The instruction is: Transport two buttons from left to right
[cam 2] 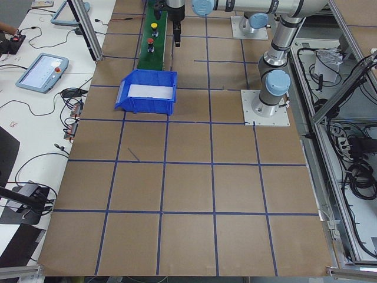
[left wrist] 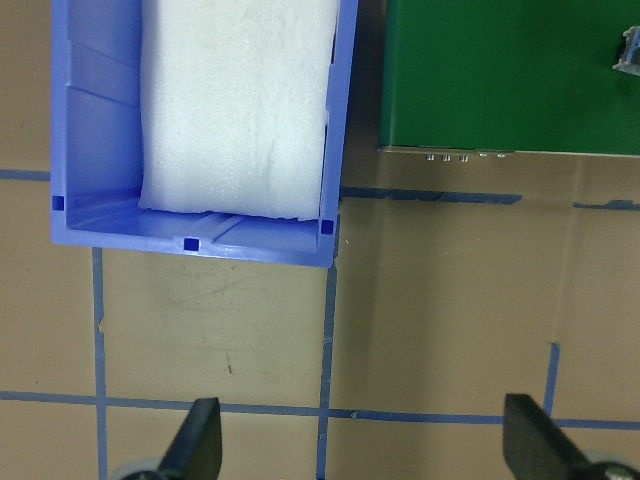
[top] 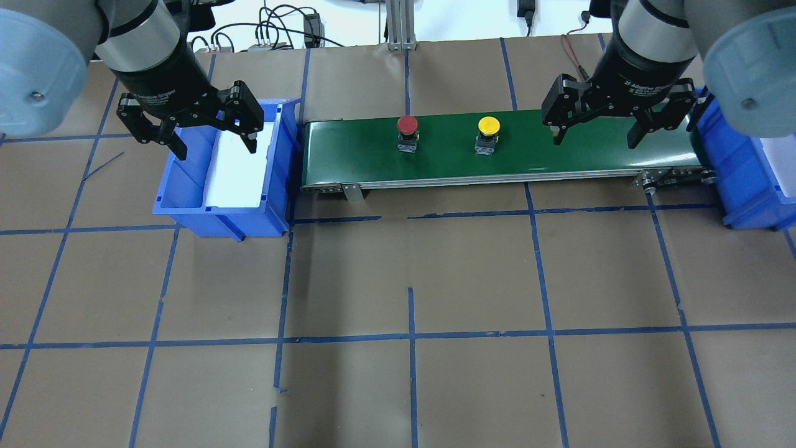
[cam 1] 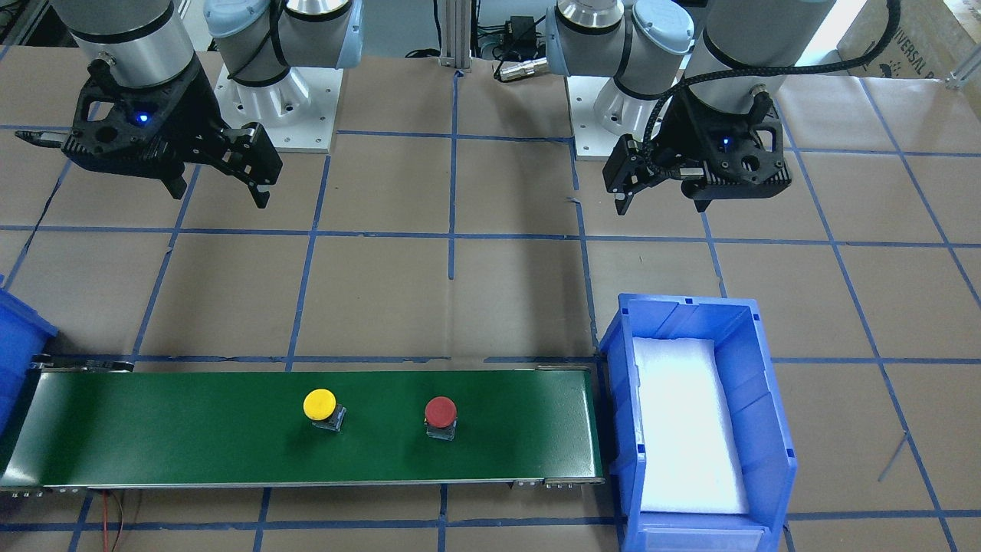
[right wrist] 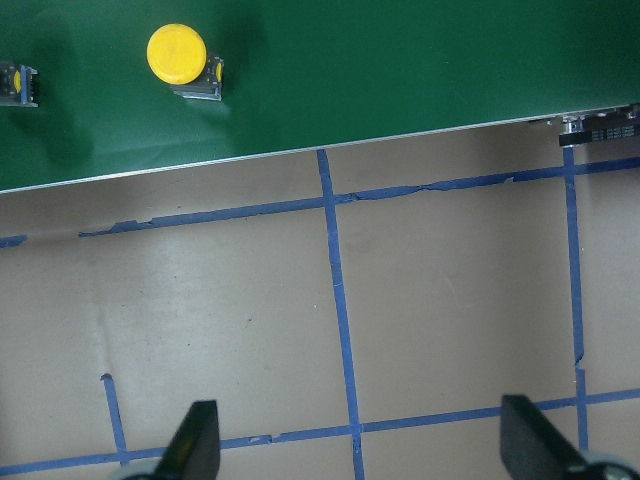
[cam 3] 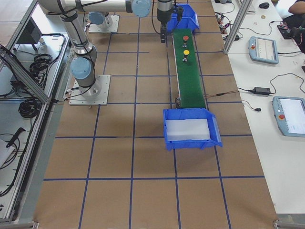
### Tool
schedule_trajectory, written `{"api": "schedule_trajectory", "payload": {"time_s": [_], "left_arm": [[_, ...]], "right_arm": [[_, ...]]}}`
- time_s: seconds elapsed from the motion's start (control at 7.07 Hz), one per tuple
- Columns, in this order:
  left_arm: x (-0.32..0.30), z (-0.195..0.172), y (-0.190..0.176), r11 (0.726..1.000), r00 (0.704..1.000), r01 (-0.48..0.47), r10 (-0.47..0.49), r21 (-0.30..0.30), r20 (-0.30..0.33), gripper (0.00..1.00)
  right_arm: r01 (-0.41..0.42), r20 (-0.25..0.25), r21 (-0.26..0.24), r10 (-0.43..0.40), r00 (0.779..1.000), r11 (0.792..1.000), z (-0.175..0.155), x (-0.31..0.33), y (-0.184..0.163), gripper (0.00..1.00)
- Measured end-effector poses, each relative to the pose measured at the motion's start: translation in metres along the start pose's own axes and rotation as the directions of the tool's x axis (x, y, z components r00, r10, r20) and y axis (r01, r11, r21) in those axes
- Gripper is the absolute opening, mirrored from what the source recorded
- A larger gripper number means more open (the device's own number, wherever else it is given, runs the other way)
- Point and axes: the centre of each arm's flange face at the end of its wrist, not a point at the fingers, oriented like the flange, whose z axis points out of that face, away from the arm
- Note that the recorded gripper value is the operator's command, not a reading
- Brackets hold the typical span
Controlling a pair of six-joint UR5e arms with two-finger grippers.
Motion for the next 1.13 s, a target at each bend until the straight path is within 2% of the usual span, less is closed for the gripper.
{"api": "schedule_trajectory", "payload": {"time_s": [1.13], "left_arm": [[-0.0029, -0.0059, 0.0000, 1.000, 1.000, 0.006, -0.006, -0.009, 0.003, 1.00]], "right_arm": [[0.002, 0.001, 0.000, -0.002, 1.000, 1.000, -0.0001, -0.0014, 0.0007, 1.00]]}}
